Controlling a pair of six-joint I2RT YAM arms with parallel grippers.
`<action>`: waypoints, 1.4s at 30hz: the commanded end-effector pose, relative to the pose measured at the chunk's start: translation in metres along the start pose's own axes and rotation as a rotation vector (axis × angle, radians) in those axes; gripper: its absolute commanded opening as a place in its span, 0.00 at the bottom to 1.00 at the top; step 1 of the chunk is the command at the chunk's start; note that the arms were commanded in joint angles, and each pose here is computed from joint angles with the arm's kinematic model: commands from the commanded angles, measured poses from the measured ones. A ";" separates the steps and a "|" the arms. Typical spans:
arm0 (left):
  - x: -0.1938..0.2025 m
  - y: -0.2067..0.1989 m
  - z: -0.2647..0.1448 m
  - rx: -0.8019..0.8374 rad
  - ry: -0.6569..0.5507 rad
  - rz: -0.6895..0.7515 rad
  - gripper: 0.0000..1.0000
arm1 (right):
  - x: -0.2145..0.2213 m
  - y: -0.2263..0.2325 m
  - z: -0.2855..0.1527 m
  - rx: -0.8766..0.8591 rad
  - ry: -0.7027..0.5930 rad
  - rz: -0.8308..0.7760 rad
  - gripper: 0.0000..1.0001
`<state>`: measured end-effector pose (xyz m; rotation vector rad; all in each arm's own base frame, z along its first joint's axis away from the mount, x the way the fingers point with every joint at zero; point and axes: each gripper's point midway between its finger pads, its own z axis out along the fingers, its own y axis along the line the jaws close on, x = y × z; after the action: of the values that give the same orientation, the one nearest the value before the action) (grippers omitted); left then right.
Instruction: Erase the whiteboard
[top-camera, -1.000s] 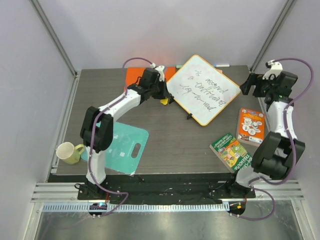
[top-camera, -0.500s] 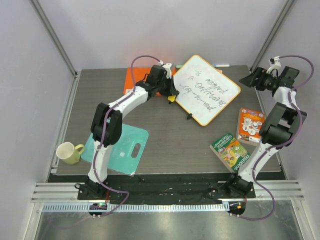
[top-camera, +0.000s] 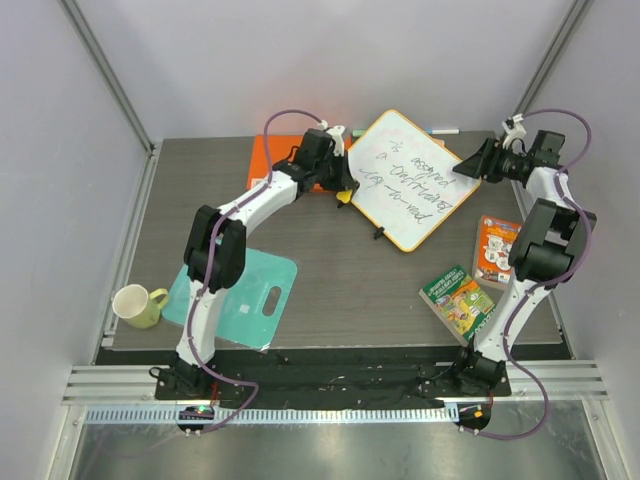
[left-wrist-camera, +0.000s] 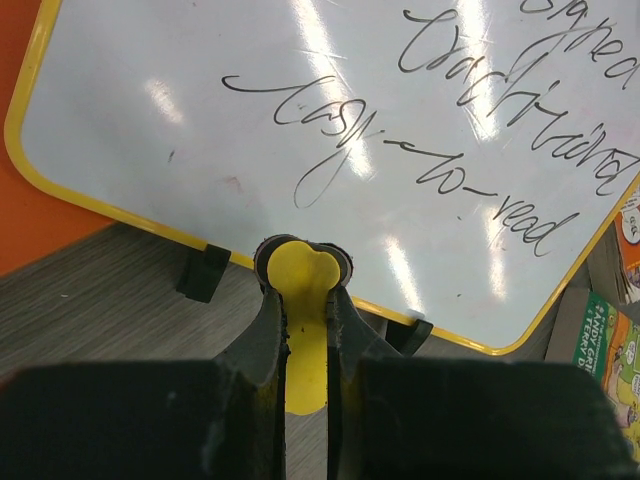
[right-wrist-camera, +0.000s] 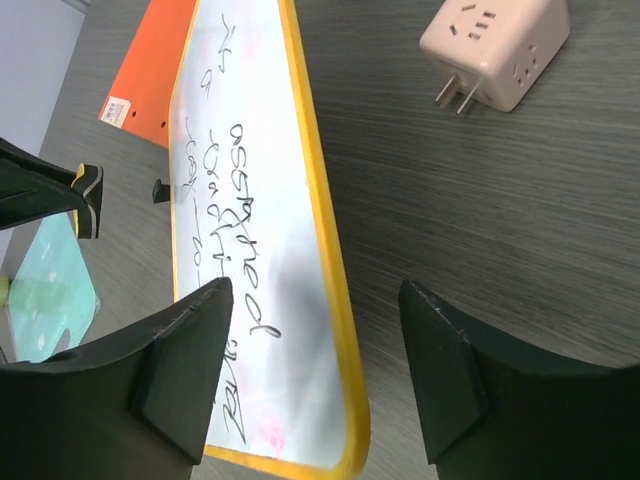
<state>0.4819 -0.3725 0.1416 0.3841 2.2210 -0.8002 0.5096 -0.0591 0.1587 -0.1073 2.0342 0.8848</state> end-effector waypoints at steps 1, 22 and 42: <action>-0.016 -0.014 -0.004 0.044 -0.034 0.020 0.00 | -0.003 -0.001 0.007 -0.017 0.010 -0.008 0.68; -0.029 -0.036 0.008 0.068 -0.123 0.104 0.00 | 0.019 0.032 0.003 -0.077 0.084 -0.214 0.01; -0.087 0.026 0.038 -0.105 -0.505 -0.028 0.00 | 0.031 0.039 -0.007 -0.062 0.136 -0.352 0.01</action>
<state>0.5448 -0.3949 0.1428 0.2290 1.9309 -0.6265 0.4638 -0.0121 0.1907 -0.3672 1.9695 1.0211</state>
